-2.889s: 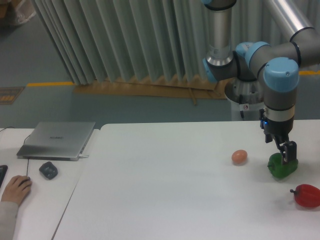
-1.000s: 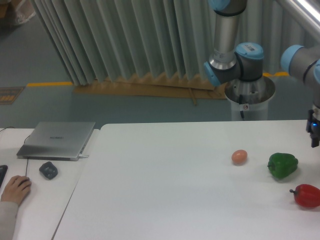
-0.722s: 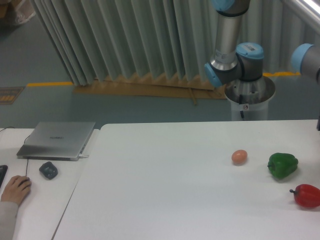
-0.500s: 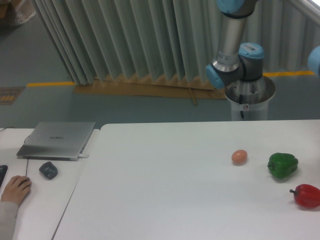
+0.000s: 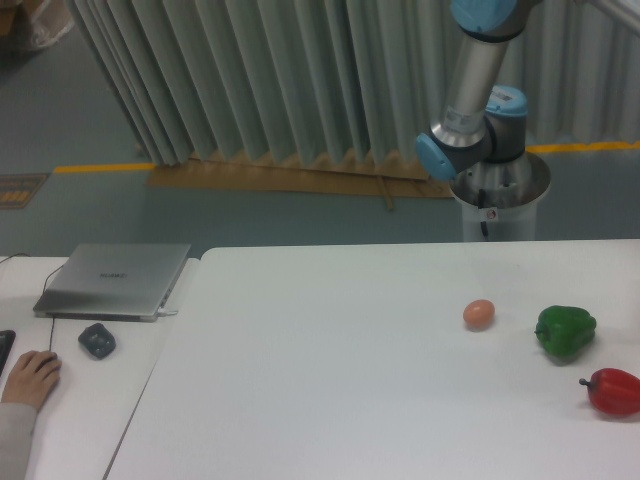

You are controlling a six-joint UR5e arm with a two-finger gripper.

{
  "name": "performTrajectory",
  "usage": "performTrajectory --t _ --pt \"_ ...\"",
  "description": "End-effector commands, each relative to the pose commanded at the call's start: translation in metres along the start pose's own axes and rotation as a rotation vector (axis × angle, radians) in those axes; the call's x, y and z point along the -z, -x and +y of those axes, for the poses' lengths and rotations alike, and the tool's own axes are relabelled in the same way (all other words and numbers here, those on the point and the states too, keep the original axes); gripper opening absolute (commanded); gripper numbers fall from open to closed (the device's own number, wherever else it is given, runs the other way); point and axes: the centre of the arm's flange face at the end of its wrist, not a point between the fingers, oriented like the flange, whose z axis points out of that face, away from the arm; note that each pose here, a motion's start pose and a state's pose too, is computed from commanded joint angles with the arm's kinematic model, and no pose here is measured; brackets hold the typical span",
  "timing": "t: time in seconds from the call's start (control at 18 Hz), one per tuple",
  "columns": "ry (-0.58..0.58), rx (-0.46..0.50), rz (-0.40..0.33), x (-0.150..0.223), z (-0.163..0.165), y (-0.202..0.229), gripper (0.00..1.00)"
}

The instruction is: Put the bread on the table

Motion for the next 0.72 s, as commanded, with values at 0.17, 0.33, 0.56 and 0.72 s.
performTrajectory --t 0.17,0.33,0.56,0.72 --pt "-0.004 -0.01 -0.002 0.0 0.018 -0.011 1.0" --pt "-0.005 -0.08 -0.001 0.0 0.039 -0.021 1.0" --pt "-0.022 -0.153 0.003 -0.011 0.056 -0.03 1.0" --pt "-0.03 -0.216 0.008 -0.025 0.064 -0.03 1.0"
